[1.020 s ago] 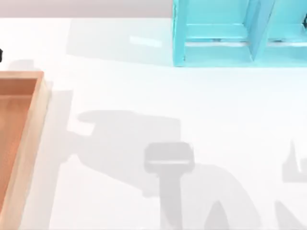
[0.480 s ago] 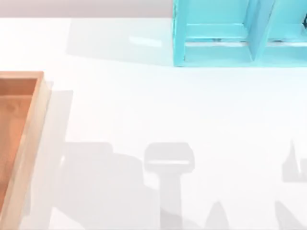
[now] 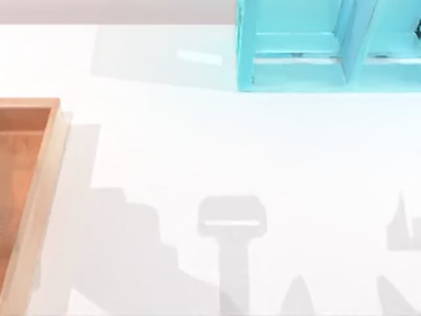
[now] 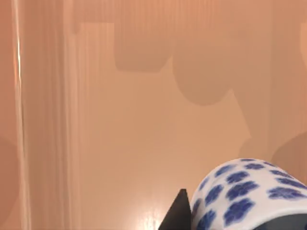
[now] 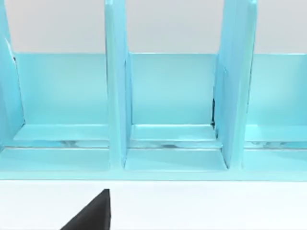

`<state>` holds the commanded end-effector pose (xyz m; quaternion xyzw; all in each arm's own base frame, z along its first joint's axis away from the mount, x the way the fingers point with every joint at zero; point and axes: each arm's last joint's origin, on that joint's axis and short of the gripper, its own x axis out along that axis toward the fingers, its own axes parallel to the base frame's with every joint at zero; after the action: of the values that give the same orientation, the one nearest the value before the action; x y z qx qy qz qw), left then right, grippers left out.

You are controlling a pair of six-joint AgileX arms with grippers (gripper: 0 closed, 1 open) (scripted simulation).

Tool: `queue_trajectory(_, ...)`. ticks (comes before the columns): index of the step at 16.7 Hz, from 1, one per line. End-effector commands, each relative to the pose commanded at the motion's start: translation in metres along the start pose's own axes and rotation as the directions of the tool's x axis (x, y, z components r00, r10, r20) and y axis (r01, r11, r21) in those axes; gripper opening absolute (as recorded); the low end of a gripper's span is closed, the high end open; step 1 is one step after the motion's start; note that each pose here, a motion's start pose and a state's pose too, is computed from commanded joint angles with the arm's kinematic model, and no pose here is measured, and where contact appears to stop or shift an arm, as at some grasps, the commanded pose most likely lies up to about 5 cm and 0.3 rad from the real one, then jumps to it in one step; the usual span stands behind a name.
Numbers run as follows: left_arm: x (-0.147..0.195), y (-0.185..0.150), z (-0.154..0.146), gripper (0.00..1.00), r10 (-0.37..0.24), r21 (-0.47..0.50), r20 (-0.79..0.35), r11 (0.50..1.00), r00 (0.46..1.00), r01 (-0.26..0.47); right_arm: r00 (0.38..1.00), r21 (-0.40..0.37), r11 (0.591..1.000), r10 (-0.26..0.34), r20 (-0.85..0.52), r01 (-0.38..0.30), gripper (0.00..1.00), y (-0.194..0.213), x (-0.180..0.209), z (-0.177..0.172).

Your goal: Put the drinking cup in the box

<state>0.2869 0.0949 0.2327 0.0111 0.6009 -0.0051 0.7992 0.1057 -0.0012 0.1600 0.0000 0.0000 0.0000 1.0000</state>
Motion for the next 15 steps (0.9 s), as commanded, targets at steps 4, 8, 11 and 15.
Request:
queue_trajectory(4, 0.022, 0.000, -0.004, 0.00, -0.001, -0.002, 0.005, 1.000, 1.000, 0.001, 1.000, 0.000, 1.000, 0.000, 0.000, 0.000, 1.00, 0.000, 0.000, 0.000)
queue_trajectory(8, 0.022, 0.000, -0.004, 0.08, -0.001, -0.002, 0.005, 1.000, 1.000, 0.001, 1.000, 0.000, 1.000, 0.000, 0.000, 0.000, 1.00, 0.000, 0.000, 0.000)
queue_trajectory(11, 0.022, 0.000, -0.004, 0.30, -0.001, -0.002, 0.005, 1.000, 1.000, 0.001, 1.000, 0.000, 1.000, 0.000, 0.000, 0.000, 1.00, 0.000, 0.000, 0.000)
queue_trajectory(15, 0.022, 0.000, -0.004, 0.60, -0.001, -0.002, 0.005, 1.000, 1.000, 0.001, 1.000, 0.000, 1.000, 0.000, 0.000, 0.000, 1.00, 0.000, 0.000, 0.000)
